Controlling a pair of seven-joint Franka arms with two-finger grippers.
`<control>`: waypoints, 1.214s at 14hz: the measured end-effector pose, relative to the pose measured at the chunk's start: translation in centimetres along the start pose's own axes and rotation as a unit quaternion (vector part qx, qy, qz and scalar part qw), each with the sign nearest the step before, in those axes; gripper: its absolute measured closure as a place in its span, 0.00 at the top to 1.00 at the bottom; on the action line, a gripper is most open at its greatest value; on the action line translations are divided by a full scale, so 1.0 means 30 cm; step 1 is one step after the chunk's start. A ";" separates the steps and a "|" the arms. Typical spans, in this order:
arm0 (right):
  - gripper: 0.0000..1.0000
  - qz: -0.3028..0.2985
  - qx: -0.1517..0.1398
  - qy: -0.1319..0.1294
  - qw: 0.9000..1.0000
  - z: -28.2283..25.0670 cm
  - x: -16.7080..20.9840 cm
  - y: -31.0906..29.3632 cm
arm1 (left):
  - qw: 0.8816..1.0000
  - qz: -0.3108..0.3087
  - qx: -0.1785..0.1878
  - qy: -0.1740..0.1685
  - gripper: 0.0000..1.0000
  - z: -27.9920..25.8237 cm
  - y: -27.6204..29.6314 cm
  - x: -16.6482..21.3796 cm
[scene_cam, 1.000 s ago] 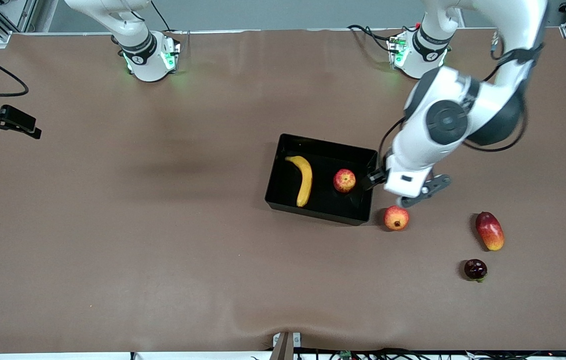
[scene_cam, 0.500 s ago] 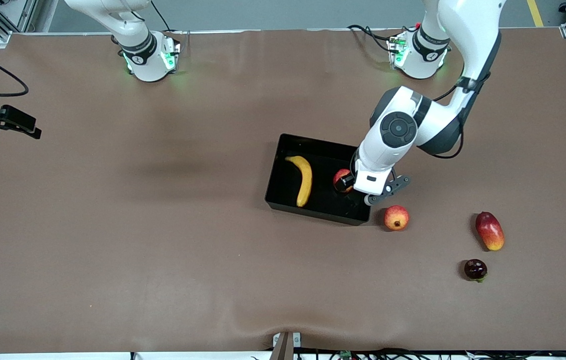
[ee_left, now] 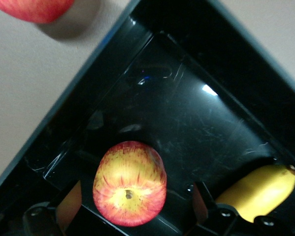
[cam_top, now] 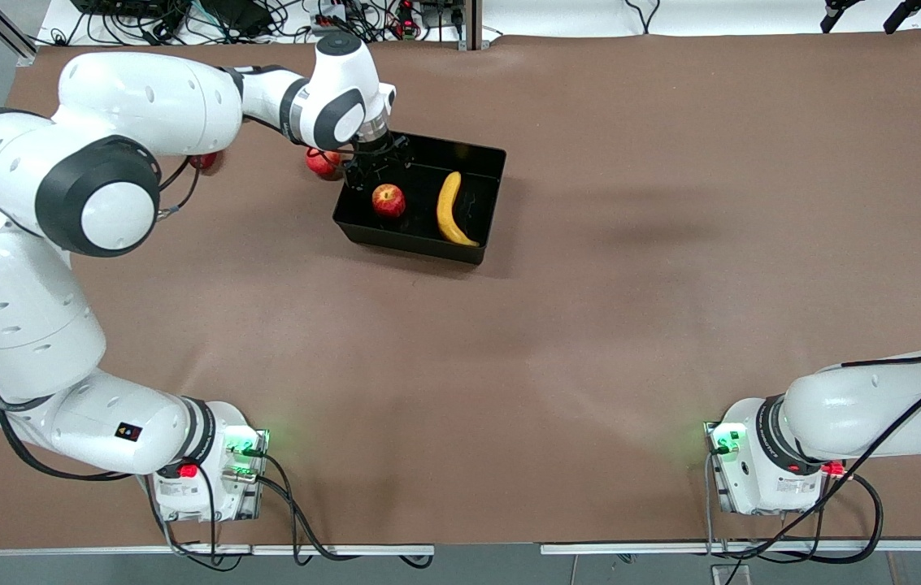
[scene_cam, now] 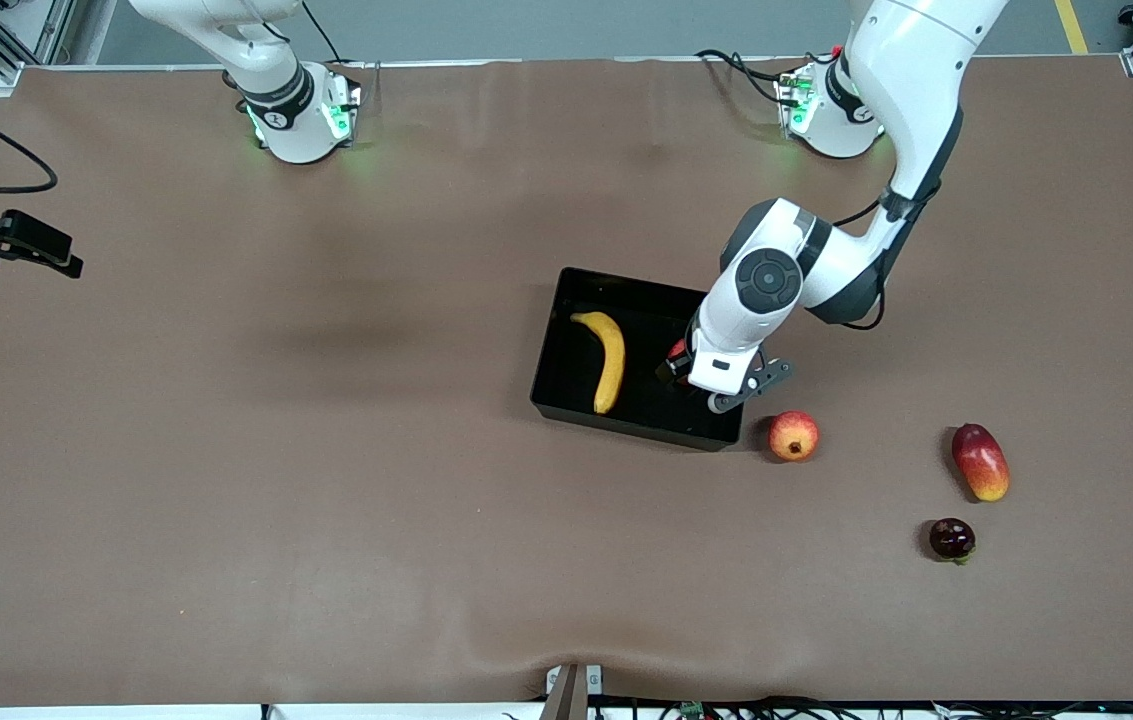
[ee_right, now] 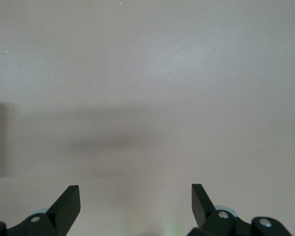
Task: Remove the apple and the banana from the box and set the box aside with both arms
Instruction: 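Grasp the red-yellow apple with the left gripper and lift it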
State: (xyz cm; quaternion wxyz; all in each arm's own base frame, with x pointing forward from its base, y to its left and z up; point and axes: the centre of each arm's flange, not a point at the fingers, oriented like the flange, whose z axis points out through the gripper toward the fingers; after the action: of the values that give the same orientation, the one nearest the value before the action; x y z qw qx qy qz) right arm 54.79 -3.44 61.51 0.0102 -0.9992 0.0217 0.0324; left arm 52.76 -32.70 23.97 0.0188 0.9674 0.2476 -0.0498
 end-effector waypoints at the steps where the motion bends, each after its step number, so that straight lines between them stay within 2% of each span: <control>1: 1.00 0.000 0.000 0.000 1.000 0.000 0.000 0.000 | 1.000 0.003 0.004 -0.002 1.00 0.019 0.002 -0.008; 8: 1.00 0.000 0.000 0.000 1.000 0.000 0.000 0.000 | 1.000 0.011 0.021 -0.014 0.99 0.110 0.005 -0.034; 9: 1.00 0.000 0.000 0.000 1.000 0.000 0.000 0.000 | 1.000 0.012 0.020 -0.013 0.94 0.108 0.007 -0.033; 11: 1.00 0.000 0.000 0.000 1.000 0.000 0.000 0.000 | 1.000 0.014 0.018 -0.011 0.74 0.098 0.013 -0.030; 12: 1.00 0.000 0.000 0.000 1.000 0.000 0.000 0.000 | 1.000 0.016 0.015 -0.009 0.71 0.087 0.020 -0.026; 15: 1.00 0.000 0.000 0.000 1.000 0.000 0.000 0.000 | 1.000 0.017 0.023 -0.009 0.71 0.005 0.047 -0.010; 17: 1.00 0.000 0.000 0.000 1.000 0.000 0.000 0.000 | 0.999 0.017 0.035 -0.011 0.71 -0.118 0.075 0.005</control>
State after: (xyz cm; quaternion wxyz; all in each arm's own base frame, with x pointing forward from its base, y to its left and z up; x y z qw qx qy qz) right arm 54.79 -3.43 61.51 0.0102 -0.9992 0.0217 0.0324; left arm 54.29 -34.38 27.49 -0.0112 0.9708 0.2295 -0.0686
